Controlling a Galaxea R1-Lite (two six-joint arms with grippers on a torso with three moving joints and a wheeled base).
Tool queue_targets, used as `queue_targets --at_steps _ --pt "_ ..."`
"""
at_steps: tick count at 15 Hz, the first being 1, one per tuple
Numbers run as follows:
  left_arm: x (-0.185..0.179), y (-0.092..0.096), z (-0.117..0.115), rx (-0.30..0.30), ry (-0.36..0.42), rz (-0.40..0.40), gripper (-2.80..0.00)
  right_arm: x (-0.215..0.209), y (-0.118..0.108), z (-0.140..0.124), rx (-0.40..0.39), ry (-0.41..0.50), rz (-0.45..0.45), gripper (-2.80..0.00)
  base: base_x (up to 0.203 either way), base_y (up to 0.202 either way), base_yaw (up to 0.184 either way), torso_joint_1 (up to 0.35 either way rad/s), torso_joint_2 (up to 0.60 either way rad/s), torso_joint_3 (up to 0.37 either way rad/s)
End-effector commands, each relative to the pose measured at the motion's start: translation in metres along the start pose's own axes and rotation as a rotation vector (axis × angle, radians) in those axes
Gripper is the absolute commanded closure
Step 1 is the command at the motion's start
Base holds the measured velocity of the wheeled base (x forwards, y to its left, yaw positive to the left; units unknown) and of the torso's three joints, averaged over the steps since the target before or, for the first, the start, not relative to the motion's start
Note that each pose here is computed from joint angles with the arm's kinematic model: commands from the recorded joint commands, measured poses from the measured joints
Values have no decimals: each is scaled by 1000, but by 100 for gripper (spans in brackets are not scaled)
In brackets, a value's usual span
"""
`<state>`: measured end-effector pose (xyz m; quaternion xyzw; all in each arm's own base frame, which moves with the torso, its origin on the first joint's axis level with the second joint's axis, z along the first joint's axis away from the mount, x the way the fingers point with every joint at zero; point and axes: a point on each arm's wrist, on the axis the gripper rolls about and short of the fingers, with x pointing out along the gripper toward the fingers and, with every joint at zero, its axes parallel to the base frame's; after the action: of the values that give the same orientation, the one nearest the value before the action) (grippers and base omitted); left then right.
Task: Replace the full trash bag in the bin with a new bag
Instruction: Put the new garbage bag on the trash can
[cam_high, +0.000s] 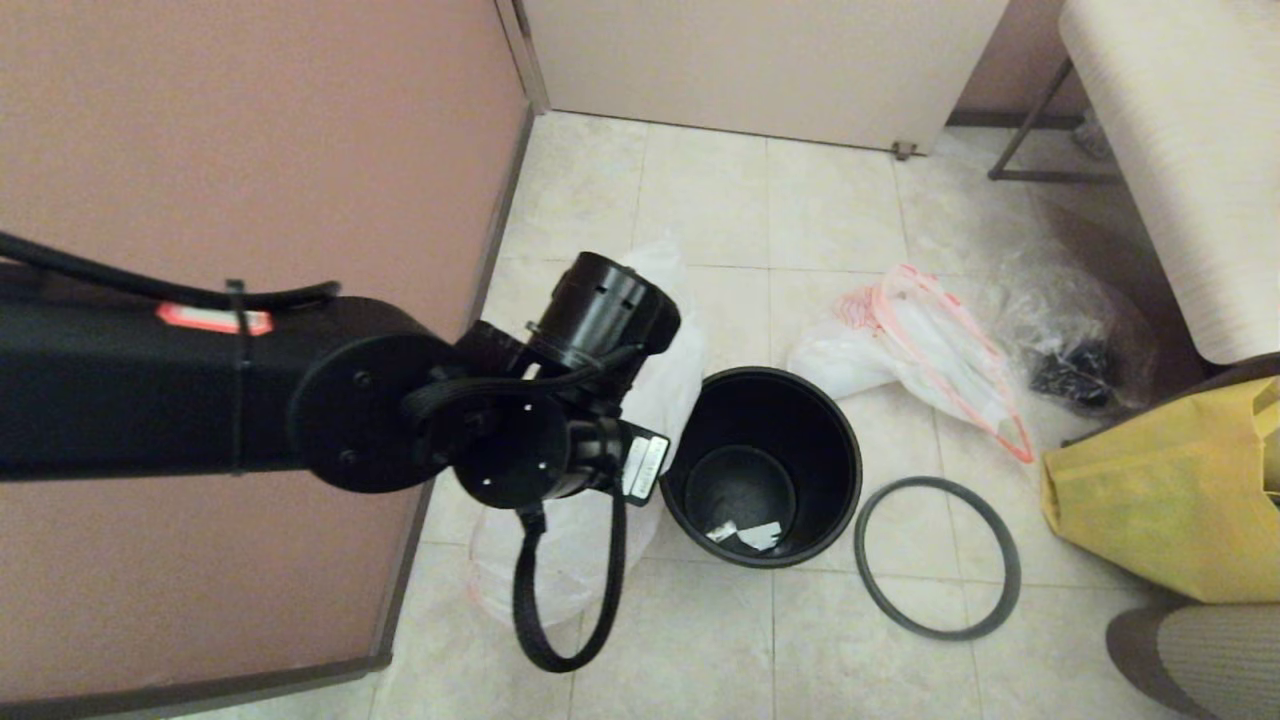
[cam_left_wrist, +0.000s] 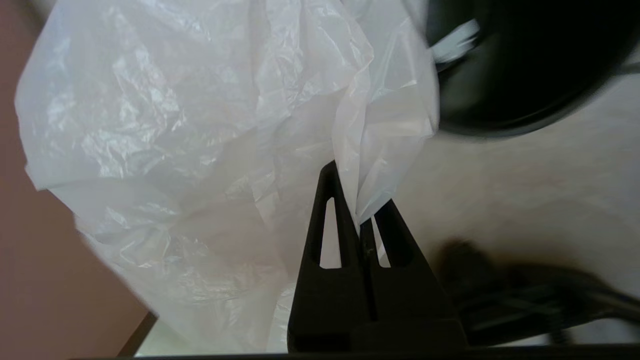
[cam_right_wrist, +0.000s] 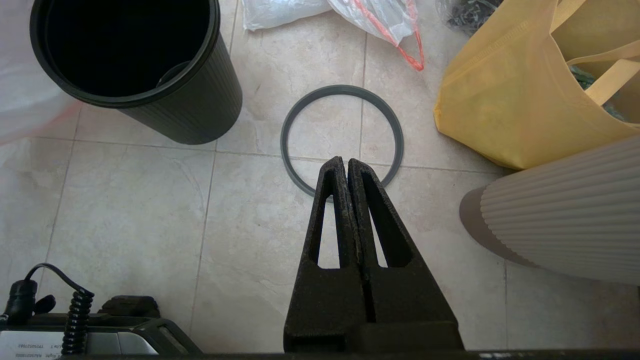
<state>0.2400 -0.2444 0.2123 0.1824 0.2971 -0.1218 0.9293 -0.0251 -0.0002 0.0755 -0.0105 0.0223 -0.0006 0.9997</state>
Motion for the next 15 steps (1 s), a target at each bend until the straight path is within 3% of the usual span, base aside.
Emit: queue_targets --at_steps 1,5,9,11,13,15 --pt "22 -33 4 41 12 -31 0 0 0 0 -1 1 0 0 0 0 0 0 0 0" --pt "64 -98 19 74 -20 -120 0 0 0 0 -1 1 0 0 0 0 0 0 0 0" --pt "127 -147 -3 142 32 -159 0 0 0 0 -1 1 0 0 0 0 0 0 0 0" --pt "165 -152 -18 200 35 -157 0 0 0 0 -1 1 0 0 0 0 0 0 0 0" --pt "211 -146 -20 174 -108 -146 0 0 0 0 -1 1 0 0 0 0 0 0 0 0" --pt "251 -125 -23 174 -234 -173 0 0 0 0 -1 1 0 0 0 0 0 0 0 0"
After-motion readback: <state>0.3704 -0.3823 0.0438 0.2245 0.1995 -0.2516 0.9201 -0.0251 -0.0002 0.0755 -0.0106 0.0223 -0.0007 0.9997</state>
